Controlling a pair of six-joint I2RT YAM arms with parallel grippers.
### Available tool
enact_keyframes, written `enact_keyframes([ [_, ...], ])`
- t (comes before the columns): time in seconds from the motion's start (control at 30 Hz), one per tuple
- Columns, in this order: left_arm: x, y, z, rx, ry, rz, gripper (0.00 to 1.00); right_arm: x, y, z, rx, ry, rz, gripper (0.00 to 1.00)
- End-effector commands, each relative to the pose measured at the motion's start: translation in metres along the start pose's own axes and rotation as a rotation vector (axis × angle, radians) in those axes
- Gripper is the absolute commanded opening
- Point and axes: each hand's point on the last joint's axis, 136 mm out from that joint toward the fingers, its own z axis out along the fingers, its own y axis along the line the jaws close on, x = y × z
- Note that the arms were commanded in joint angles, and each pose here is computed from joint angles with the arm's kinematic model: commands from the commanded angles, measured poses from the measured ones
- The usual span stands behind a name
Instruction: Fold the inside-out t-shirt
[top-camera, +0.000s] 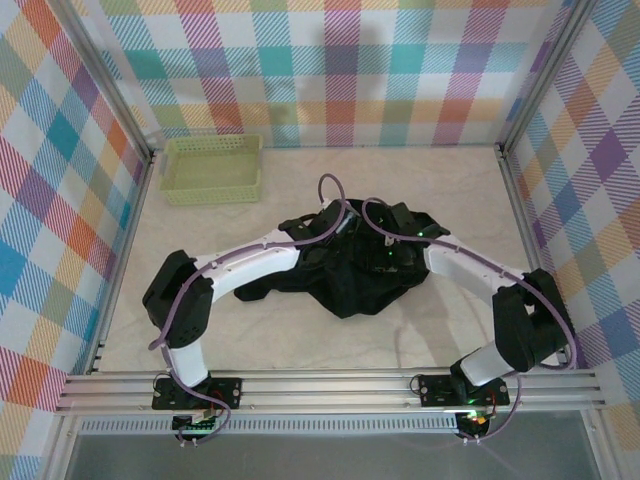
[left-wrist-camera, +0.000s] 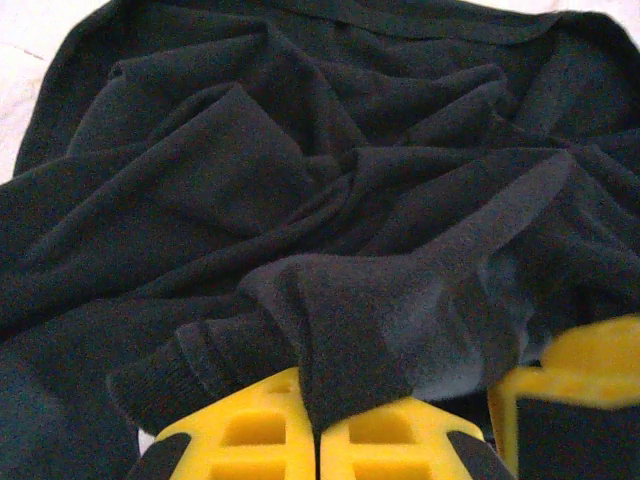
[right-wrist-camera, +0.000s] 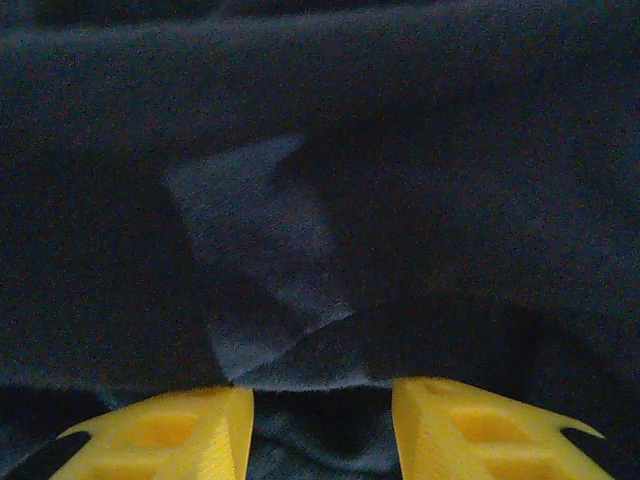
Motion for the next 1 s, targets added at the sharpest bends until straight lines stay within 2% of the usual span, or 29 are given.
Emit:
enact_keyframes([
  [0.0, -0.02, -0.006, -0.019, 0.044, -0.048, -0.027, 0.01, -0.042, -0.01, 0.003, 0.035, -0.101, 0.025, 0.4],
  [0.27, -0.011, -0.001, -0.013, 0.03, -0.025, -0.024, 0.02, -0.106, -0.019, 0.015, 0.048, -0.151, 0.051, 0.34],
  [0.4, -0.012, 0.004, -0.006, 0.016, -0.013, -0.044, 0.03, -0.122, -0.015, 0.013, 0.052, -0.156, 0.038, 0.34],
  [0.6, -0.013, 0.011, 0.003, -0.004, -0.004, -0.063, 0.05, -0.093, -0.01, -0.005, 0.019, -0.121, 0.007, 0.41],
  [0.8, -0.013, 0.01, 0.008, 0.005, 0.003, -0.067, 0.05, -0.055, -0.002, 0.009, 0.002, -0.044, -0.044, 0.41],
  [0.9, -0.012, 0.008, 0.009, 0.01, 0.007, -0.068, 0.05, -0.053, -0.018, 0.023, 0.095, -0.027, -0.026, 0.43],
  [0.97, -0.012, 0.008, 0.008, 0.015, 0.008, -0.068, 0.05, -0.054, -0.037, 0.029, 0.208, -0.015, -0.002, 0.49],
])
